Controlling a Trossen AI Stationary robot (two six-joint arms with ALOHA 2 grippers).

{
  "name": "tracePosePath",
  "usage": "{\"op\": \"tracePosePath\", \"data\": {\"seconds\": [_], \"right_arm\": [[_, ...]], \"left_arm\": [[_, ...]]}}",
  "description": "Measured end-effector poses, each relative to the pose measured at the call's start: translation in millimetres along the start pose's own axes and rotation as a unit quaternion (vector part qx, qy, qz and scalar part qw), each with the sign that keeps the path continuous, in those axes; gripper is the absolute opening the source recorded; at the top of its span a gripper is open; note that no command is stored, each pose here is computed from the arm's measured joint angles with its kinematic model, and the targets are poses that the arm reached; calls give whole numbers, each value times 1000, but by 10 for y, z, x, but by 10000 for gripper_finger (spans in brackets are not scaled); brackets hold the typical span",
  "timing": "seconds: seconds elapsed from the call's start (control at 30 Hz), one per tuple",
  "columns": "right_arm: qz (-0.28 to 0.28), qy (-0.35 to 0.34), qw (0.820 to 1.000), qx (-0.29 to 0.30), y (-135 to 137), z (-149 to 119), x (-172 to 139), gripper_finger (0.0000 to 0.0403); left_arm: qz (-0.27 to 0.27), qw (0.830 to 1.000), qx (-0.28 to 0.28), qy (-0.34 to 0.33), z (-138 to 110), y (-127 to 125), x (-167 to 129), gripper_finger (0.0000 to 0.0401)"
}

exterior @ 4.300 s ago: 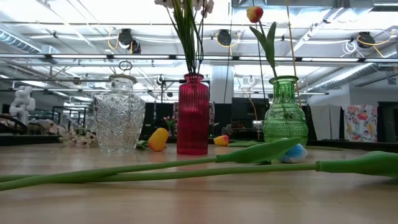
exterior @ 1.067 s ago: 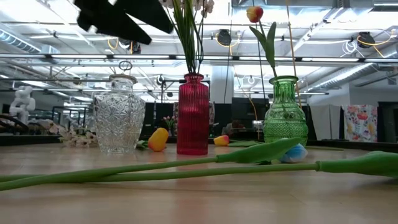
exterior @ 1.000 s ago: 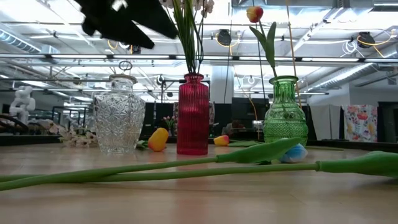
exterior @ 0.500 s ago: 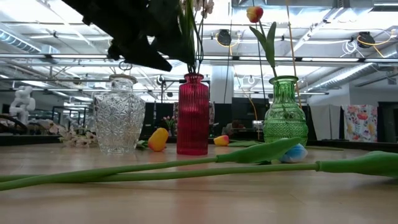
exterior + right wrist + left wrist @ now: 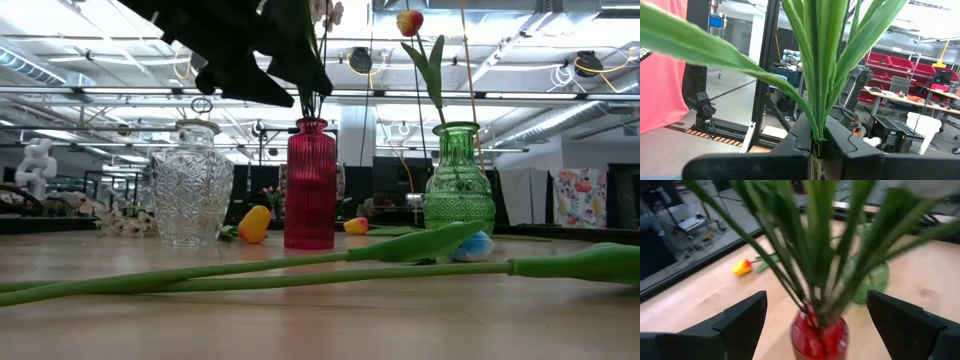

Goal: Sort flowers into vase by color
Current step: Put the bottom white flowers into the red vase

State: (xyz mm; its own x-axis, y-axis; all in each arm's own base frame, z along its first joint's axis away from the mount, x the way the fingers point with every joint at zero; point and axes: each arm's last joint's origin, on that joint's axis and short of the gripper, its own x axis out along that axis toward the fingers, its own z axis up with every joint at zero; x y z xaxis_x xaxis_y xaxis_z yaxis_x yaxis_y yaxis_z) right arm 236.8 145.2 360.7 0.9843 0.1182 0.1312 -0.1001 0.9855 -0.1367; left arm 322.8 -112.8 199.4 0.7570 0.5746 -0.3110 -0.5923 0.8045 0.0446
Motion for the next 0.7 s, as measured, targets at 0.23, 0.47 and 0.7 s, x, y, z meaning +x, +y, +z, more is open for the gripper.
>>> {"op": "tracePosePath", "data": {"seconds": [0.23,0.47,0.7], "right_arm": [[1,1,1000,-1,1,-3,0,9],[2,2,1000,-6,2,-4,0,9],[-9,3,1000,7,-35,-12,16,9]], "left_arm": [[13,1000,9,0,22,52,72,333],[5,1000,22,-17,91,22,70,266],[0,999,23,-30,232,46,7,186]]}}
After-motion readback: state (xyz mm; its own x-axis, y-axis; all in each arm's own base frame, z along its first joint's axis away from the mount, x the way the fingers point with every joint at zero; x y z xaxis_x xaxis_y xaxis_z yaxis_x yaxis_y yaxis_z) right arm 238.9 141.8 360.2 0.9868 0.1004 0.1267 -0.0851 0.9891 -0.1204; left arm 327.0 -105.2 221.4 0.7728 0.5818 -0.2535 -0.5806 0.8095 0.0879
